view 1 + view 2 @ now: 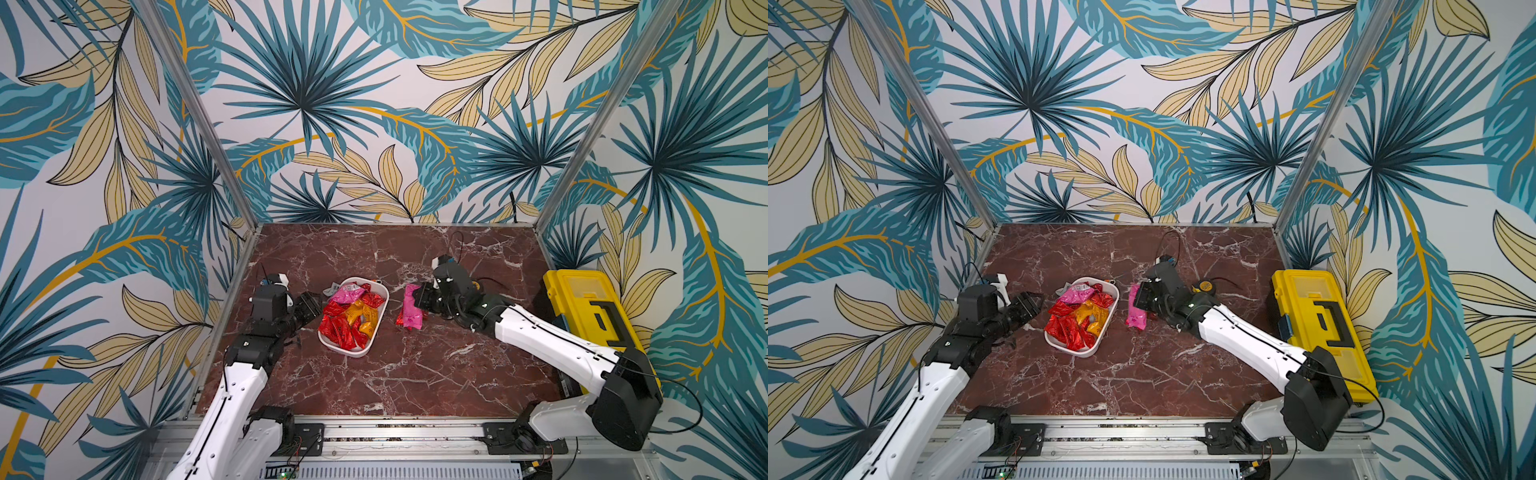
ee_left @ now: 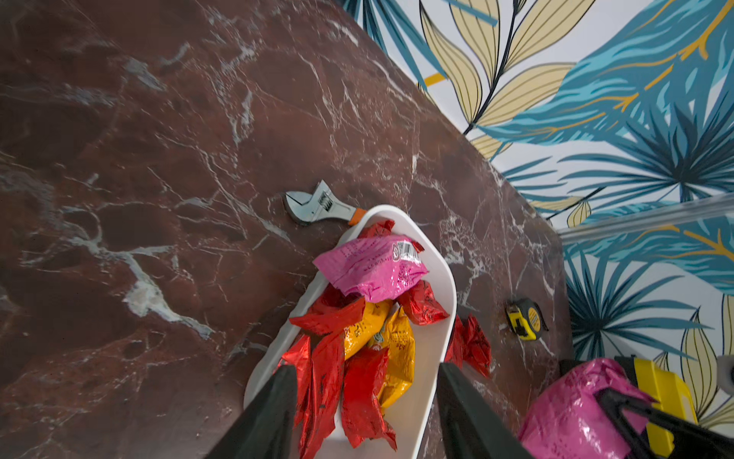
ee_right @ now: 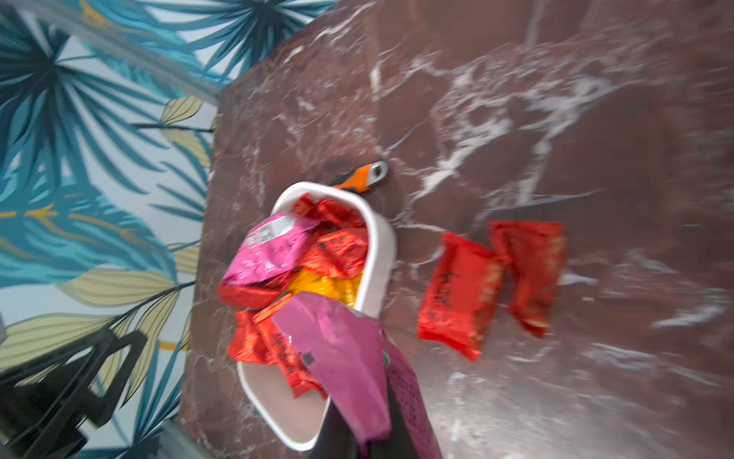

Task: Take the tea bags out of the storage box
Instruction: Place the tea bag at the center of the board.

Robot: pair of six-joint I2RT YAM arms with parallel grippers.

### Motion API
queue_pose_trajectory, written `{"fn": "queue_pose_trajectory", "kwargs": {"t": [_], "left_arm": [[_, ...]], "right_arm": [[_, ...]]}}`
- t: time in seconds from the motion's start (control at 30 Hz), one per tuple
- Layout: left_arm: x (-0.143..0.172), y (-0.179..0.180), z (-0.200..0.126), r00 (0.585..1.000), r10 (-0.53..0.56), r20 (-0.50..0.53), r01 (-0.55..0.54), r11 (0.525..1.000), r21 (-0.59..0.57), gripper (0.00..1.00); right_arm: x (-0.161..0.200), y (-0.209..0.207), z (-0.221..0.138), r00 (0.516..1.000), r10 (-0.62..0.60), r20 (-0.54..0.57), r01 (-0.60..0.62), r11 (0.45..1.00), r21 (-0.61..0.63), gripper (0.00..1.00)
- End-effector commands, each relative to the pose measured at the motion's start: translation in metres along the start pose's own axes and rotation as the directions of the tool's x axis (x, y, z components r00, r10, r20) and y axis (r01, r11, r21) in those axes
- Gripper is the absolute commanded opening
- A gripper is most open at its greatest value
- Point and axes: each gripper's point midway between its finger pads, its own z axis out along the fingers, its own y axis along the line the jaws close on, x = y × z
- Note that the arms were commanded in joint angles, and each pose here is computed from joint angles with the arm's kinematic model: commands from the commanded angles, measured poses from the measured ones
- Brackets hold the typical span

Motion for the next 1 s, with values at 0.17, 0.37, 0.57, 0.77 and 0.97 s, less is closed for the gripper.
{"fn": "queue_pose_trajectory", "kwargs": {"t": [0.17, 0.37, 0.57, 0.77, 0.97], "left_arm": [[0.035, -0.05, 0.026, 0.972, 0.185, -0.146, -0.176, 0.982, 0.071, 0.62], [0.057, -0.054, 0.037, 0.941, 0.267, -0.208, -0.27, 0.963, 0.019, 0.62], [0.077, -0.05, 0.047, 0.916, 0.295, -0.274, -0.312, 0.95, -0.021, 0.62], [0.091, -0.036, 0.059, 0.893, 0.301, -0.336, -0.349, 0.933, -0.093, 0.63], [0.103, -0.026, 0.076, 0.887, 0.285, -0.362, -0.365, 0.915, -0.174, 0.55]], "right_arm": [[0.007, -0.1, 0.026, 0.971, 0.054, -0.234, -0.007, 0.98, 0.198, 0.08], [0.005, -0.122, 0.064, 0.946, 0.088, -0.312, -0.015, 0.973, 0.23, 0.08], [0.001, -0.135, 0.086, 0.941, 0.08, -0.328, 0.011, 0.964, 0.265, 0.22], [-0.015, -0.139, 0.061, 0.968, 0.034, -0.248, 0.047, 0.948, 0.314, 0.52], [-0.021, -0.122, 0.009, 0.991, 0.01, -0.134, 0.025, 0.966, 0.258, 0.56]]}}
